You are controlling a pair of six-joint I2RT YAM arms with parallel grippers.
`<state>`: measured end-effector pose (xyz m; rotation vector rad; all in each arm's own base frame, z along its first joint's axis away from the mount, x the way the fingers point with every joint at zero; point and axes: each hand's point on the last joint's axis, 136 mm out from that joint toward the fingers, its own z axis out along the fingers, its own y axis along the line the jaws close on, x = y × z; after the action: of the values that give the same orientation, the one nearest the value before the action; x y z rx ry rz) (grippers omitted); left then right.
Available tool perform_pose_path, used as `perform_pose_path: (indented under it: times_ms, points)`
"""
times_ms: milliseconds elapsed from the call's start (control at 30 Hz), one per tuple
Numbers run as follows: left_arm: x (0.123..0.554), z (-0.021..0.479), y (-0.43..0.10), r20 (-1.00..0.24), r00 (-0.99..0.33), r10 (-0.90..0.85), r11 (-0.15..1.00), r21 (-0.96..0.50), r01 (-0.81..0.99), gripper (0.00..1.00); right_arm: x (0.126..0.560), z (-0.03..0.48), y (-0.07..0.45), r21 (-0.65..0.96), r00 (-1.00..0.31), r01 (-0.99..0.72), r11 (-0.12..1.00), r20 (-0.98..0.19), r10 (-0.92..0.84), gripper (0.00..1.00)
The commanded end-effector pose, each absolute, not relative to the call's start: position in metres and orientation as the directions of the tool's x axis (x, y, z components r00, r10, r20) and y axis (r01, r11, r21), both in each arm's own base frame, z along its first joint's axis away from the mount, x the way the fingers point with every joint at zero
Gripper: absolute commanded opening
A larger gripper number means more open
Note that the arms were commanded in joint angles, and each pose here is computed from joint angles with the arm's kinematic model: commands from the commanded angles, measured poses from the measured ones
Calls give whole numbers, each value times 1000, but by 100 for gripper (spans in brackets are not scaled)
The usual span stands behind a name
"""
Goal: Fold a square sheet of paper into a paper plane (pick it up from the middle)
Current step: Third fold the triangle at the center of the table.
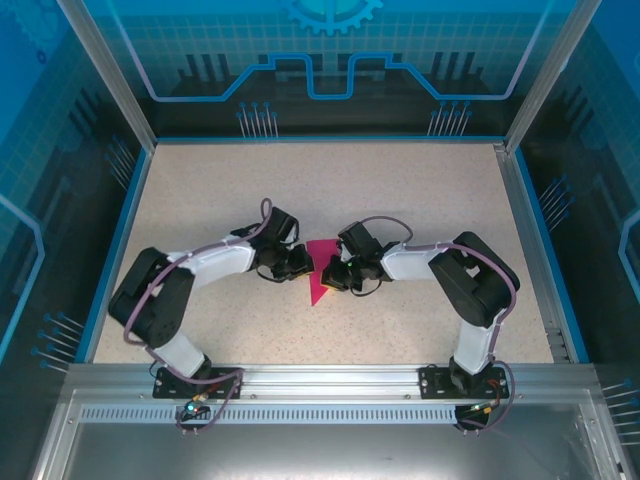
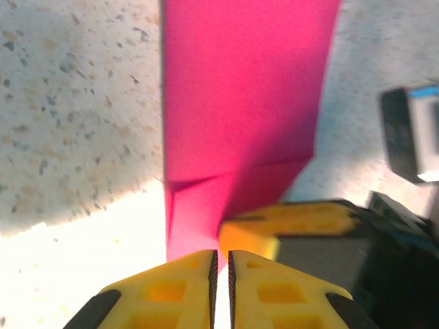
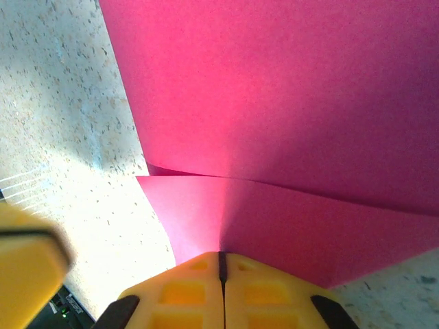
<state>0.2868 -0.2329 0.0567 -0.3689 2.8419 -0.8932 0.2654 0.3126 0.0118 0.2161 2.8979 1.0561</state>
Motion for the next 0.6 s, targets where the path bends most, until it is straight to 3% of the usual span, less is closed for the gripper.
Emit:
perform_pose_path:
  times_ms: [0, 267, 567]
  points:
    - [264, 58, -237, 19, -959, -282, 746, -624, -231, 14, 256, -9, 298, 580, -984, 170, 797, 54, 171, 6]
    - [236, 46, -254, 107, -965, -239, 695, -675, -247, 5, 255, -11, 298, 581, -983, 176, 795, 62, 172, 6]
    - [230, 23, -257, 143, -964, -223, 718, -645, -261, 1, 257, -7, 303, 601, -986, 157, 784, 53, 157, 6]
